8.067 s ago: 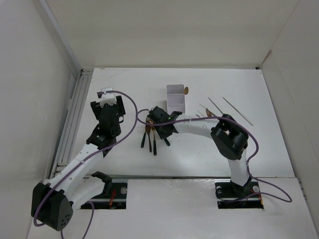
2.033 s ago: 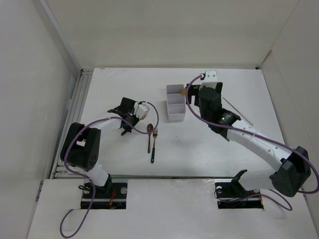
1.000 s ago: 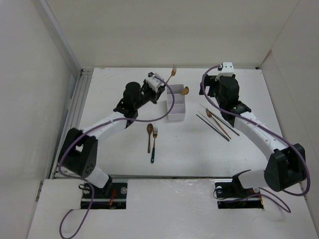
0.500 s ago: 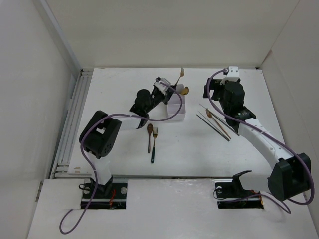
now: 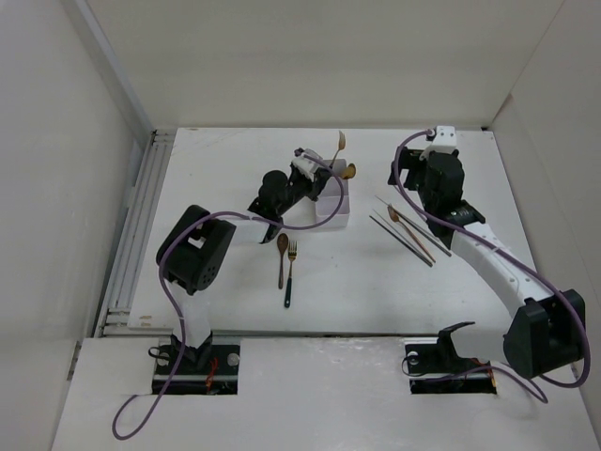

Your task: Sort the eating utensils into containers

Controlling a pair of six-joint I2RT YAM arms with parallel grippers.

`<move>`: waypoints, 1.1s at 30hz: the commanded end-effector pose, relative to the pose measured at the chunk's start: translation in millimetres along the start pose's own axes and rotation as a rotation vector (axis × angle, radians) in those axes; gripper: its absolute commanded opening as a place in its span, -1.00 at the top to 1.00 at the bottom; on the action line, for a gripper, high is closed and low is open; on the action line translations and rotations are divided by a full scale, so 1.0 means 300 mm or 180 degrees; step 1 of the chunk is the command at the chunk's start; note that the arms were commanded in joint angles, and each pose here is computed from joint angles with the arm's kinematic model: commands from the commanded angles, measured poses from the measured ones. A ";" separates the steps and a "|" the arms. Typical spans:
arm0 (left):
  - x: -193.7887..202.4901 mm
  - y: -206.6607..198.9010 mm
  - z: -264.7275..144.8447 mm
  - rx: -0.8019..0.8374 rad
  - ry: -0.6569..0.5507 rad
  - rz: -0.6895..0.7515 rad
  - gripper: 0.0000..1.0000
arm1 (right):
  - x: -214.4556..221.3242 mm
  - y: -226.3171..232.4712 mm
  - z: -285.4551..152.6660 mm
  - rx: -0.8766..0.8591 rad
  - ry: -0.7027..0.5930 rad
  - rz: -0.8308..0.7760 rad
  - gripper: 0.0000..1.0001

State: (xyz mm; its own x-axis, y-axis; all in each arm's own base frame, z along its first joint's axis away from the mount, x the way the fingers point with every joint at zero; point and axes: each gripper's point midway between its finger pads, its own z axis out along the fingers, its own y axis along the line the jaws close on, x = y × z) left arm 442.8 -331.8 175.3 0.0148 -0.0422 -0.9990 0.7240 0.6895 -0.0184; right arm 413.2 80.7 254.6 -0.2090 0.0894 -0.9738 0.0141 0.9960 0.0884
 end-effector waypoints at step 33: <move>-0.505 0.189 -0.273 -0.0877 -0.0360 0.0345 -0.50 | -0.231 0.281 -0.039 -0.0311 -0.0142 -0.0827 -0.99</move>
State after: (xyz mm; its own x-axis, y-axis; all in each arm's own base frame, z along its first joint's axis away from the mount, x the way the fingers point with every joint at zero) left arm 444.0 -256.9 250.1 0.0447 -0.0134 -0.9989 0.5743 0.8185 0.0147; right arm 429.4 165.5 302.3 -0.1947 -0.1072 -0.9750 -0.1660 0.9833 -0.0749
